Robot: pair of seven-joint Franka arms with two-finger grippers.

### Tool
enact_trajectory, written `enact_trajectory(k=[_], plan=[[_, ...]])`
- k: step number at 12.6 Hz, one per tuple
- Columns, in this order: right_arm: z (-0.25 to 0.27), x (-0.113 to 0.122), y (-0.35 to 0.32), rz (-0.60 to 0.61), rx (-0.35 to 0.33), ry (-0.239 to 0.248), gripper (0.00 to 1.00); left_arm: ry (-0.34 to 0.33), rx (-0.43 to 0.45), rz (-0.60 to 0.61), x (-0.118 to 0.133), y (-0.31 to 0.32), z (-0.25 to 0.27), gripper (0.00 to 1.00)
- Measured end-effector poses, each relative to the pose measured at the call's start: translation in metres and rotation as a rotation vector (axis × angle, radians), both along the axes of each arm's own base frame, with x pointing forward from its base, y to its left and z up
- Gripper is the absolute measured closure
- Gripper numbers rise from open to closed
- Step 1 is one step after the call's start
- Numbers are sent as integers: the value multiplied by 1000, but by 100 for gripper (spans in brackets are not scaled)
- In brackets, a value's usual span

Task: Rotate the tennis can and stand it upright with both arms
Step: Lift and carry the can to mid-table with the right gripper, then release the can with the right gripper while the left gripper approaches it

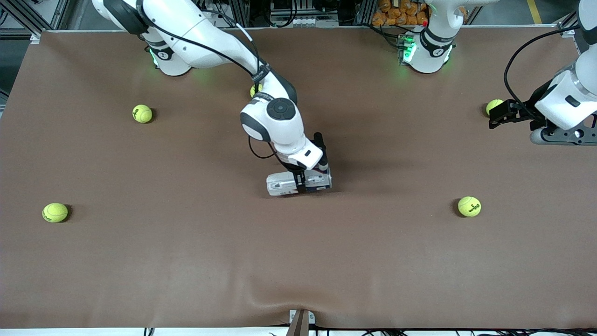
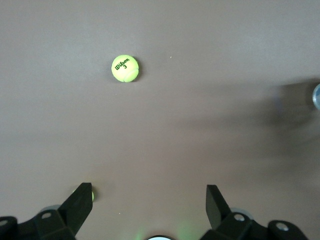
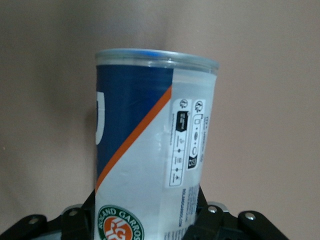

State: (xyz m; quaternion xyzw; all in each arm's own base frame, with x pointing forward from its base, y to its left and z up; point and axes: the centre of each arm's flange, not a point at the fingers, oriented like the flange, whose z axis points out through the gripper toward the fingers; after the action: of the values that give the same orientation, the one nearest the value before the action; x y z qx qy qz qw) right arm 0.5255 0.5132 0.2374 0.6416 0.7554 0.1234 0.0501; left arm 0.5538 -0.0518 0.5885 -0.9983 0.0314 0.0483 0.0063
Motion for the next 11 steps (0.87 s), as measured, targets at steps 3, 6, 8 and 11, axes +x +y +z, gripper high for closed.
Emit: enact_trajectory(k=[3, 6, 8, 11], plan=[[-11, 4, -1, -4, 4, -4, 25, 6, -1, -17, 3, -9, -7, 0], [-10, 6, 1, 0, 37, -27, 0, 17, -2, -34, 5, -19, -13, 0], [-8, 8, 2, -1, 42, -32, 0, 31, -3, -56, 7, -31, -21, 0], [-2, 11, 2, -18, 51, -39, 0, 67, -4, -92, 11, -52, -42, 0]])
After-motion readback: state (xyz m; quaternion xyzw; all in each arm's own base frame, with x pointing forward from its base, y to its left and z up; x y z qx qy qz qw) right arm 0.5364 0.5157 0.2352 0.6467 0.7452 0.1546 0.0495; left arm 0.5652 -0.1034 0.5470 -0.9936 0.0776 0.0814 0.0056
